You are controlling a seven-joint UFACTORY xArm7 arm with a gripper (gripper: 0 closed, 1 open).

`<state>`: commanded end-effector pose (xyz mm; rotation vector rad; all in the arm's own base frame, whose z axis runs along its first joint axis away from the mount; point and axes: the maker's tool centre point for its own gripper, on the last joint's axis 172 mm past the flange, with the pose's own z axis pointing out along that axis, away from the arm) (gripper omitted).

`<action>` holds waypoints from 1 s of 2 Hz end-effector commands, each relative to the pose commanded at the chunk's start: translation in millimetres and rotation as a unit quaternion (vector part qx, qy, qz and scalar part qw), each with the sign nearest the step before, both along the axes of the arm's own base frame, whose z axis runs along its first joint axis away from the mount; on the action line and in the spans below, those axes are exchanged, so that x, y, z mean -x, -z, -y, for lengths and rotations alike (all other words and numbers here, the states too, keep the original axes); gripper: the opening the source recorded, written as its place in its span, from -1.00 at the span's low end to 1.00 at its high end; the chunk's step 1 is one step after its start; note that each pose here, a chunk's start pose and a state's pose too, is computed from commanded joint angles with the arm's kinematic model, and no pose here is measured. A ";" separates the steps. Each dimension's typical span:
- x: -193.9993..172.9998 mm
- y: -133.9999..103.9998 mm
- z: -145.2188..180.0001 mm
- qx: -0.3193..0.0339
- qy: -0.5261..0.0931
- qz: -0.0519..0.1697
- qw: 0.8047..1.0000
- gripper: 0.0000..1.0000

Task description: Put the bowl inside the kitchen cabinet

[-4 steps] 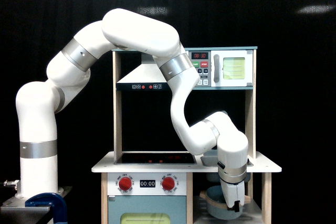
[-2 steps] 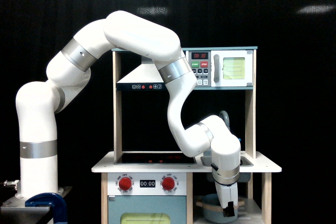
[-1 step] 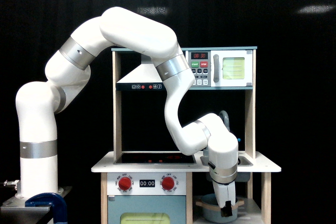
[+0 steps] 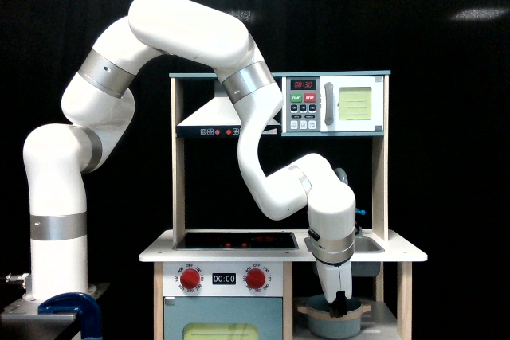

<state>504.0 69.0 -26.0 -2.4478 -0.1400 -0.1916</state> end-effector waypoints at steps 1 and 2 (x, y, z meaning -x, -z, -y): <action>54.0 -83.0 86.0 0.000 0.000 0.000 1.000 1.00; 116.0 -160.0 145.0 0.000 0.000 0.000 1.000 1.00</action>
